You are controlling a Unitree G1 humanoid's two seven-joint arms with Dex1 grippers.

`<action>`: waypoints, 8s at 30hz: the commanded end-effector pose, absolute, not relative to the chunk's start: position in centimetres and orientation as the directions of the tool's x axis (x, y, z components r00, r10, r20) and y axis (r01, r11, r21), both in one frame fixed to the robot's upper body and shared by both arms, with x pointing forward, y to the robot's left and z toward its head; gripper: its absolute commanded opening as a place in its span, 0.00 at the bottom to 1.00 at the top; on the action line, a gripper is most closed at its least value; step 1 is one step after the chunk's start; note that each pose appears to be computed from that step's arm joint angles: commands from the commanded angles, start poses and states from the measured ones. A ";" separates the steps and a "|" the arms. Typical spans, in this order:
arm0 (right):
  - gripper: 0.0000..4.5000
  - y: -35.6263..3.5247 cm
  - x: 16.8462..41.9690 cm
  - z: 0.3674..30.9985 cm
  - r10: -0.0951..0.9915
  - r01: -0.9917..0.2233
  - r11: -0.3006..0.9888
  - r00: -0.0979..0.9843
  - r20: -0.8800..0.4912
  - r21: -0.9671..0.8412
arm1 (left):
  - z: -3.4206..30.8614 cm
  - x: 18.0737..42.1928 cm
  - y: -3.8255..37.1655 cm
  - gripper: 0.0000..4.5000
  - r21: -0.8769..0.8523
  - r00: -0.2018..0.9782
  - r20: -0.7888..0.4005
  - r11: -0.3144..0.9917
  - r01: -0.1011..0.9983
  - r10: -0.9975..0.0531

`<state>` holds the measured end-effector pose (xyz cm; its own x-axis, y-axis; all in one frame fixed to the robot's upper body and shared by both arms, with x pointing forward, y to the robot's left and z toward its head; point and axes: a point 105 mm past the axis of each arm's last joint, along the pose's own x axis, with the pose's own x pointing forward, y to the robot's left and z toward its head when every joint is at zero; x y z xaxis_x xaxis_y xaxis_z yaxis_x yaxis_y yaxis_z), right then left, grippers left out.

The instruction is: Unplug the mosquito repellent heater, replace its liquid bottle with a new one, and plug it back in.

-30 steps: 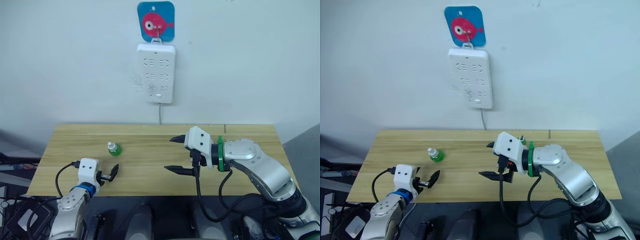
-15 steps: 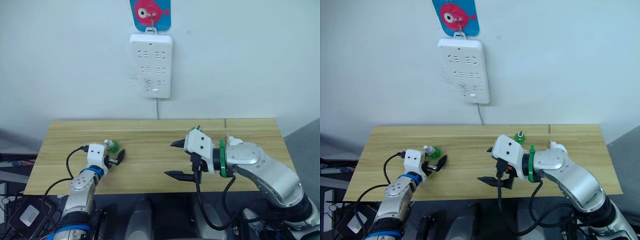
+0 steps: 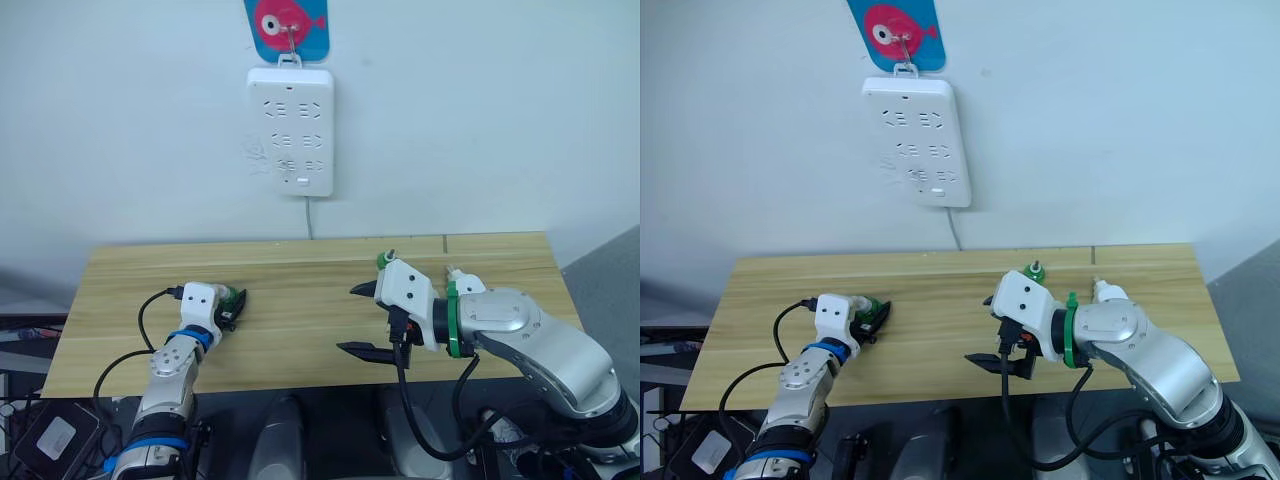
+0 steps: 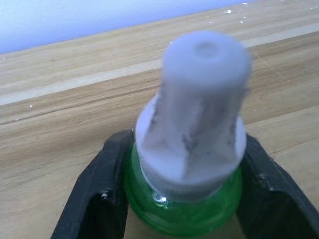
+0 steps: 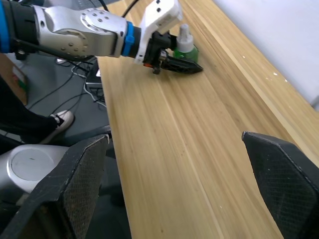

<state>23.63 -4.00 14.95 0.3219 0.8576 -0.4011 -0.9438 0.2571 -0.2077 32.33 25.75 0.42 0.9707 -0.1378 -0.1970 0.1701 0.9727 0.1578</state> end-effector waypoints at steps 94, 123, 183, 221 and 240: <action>0.24 -1.8 26.7 21.3 0.980 -0.978 -0.055 -0.014 -0.201 -0.200 | 18.1 29.6 8.8 0.50 0.191 0.113 -0.158 0.081 0.978 -0.981; 0.79 -3.4 27.5 22.6 0.851 -0.802 0.519 0.518 0.088 -0.297 | 17.6 31.2 9.3 0.50 0.249 0.324 -0.103 0.291 0.924 -0.940; 0.91 -1.9 27.6 20.8 0.864 -0.820 0.495 0.500 0.060 -0.288 | 16.7 29.4 8.3 0.50 0.245 0.223 -0.122 0.188 0.951 -0.967; 0.91 -3.8 28.9 19.9 0.908 -0.898 0.384 0.409 -0.089 -0.216 | 16.0 29.0 7.9 0.50 0.280 0.186 -0.136 0.143 0.949 -0.973; 0.91 -5.5 26.8 22.2 0.944 -0.940 0.268 0.300 -0.137 -0.211 | 15.6 28.9 8.1 0.50 0.288 0.194 -0.146 0.146 0.946 -0.970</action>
<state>27.05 -6.19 21.65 0.3043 0.9404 -0.1516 -0.9439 0.2763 -0.1807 29.36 8.47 14.82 0.2119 -0.9631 -0.1657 0.9537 0.1668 0.2502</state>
